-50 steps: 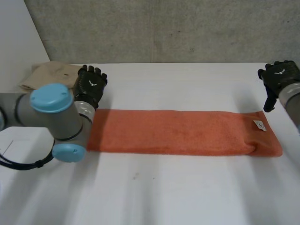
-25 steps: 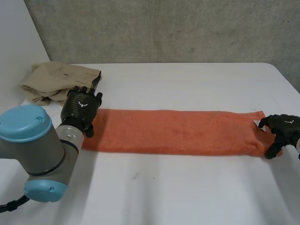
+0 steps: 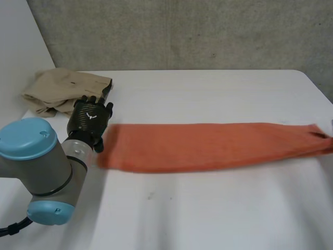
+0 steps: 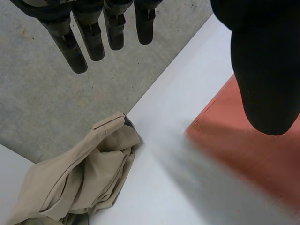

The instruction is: Fold the laundry.

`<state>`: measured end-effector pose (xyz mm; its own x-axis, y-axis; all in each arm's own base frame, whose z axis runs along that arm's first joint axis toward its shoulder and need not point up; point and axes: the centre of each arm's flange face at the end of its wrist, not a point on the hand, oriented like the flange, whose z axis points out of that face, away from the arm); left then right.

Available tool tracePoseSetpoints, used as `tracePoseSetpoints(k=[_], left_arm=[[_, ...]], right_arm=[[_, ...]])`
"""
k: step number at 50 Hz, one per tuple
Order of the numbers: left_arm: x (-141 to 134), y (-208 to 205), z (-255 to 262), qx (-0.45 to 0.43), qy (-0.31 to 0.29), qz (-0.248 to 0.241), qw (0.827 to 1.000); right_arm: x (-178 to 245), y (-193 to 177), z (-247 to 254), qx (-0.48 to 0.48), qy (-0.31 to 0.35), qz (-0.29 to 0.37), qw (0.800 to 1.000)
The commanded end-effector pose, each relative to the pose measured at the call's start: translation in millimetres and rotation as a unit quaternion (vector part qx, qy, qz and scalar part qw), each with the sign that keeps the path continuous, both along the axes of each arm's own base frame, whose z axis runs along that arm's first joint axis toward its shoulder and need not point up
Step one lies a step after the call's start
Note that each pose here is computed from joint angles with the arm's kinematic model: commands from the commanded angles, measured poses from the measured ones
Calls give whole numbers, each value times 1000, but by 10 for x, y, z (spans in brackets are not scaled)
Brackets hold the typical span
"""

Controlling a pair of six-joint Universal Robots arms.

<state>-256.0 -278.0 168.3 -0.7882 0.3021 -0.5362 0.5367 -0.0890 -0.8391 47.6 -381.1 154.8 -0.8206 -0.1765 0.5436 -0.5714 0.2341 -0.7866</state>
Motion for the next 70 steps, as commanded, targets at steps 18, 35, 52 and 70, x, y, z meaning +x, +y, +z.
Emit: tracePoseSetpoints(k=[18,35,52,70], left_arm=[[73,-52,107,-15,7,14,1000],[125,-99,117,-19,9,24,999],[84,-78,83,-16,7,17,1000],[26,-46,208,-32,15,7,999]], right_arm=[[2578,775,825,-202,79,351,911],[3892,1625,-82,-116,19,520,846],[2428,1050,67,109,-122,237,958],[1783,672,-109,73,-82,143,984]])
